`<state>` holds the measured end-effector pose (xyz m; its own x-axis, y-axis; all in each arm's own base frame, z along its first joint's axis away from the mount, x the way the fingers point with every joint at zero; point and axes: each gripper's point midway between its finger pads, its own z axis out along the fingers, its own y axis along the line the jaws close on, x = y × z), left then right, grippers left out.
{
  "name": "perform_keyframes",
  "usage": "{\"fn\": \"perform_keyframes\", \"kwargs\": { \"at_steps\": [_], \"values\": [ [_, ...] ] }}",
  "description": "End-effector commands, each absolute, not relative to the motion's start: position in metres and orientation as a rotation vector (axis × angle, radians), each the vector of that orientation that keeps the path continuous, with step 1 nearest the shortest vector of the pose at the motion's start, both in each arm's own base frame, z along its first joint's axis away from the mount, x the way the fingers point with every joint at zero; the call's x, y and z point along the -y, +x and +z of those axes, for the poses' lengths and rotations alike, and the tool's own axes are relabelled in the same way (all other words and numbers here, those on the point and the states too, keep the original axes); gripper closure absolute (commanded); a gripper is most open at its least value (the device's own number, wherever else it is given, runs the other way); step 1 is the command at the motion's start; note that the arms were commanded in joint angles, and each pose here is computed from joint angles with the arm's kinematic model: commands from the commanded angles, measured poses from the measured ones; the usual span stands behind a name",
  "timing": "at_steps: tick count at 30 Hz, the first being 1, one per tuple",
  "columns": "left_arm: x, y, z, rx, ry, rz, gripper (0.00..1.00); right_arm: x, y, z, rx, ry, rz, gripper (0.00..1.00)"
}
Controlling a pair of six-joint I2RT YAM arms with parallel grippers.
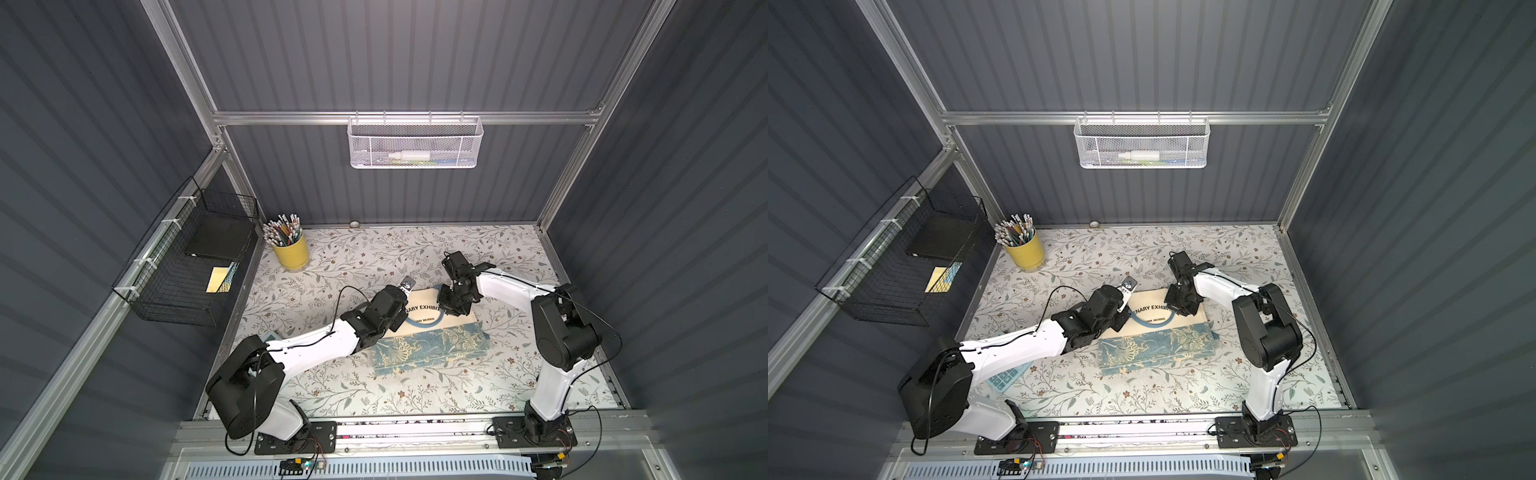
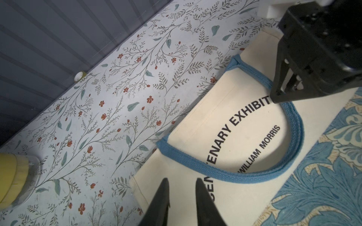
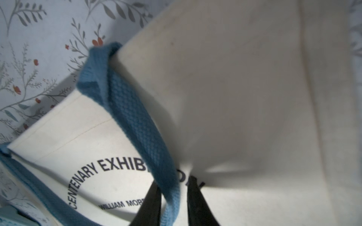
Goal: Put away the canvas bag
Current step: Adjust the canvas bag at the center of the board.
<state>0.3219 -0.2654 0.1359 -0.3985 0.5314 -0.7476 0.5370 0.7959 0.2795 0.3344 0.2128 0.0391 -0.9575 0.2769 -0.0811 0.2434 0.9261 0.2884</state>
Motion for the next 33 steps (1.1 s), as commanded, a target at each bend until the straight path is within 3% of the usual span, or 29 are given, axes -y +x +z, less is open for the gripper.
{"fn": "perform_keyframes", "kwargs": {
  "at_steps": [1,2,11,16,25,33],
  "values": [
    [0.267,0.316,0.136,-2.079,0.771,-0.045,0.74,-0.215,0.329,0.037,-2.991,0.387,0.418,0.96],
    [0.267,0.316,0.134,-2.082,0.772,-0.047,0.74,-0.217,0.33,0.038,-2.993,0.376,0.435,1.0],
    [0.293,0.308,0.098,-2.056,0.91,-0.134,0.76,-0.238,0.348,0.098,-2.893,0.303,0.606,1.0],
    [0.304,0.303,0.095,-1.936,0.977,-0.181,0.79,-0.253,0.355,0.137,-2.807,0.268,0.862,1.0],
    [0.294,0.264,0.143,-1.695,0.929,-0.293,0.77,-0.255,0.366,0.139,-2.813,0.283,0.954,1.0],
    [0.309,0.277,0.128,-1.704,0.94,-0.274,0.71,-0.264,0.36,0.154,-2.796,0.286,1.085,1.0]
  ]
}}
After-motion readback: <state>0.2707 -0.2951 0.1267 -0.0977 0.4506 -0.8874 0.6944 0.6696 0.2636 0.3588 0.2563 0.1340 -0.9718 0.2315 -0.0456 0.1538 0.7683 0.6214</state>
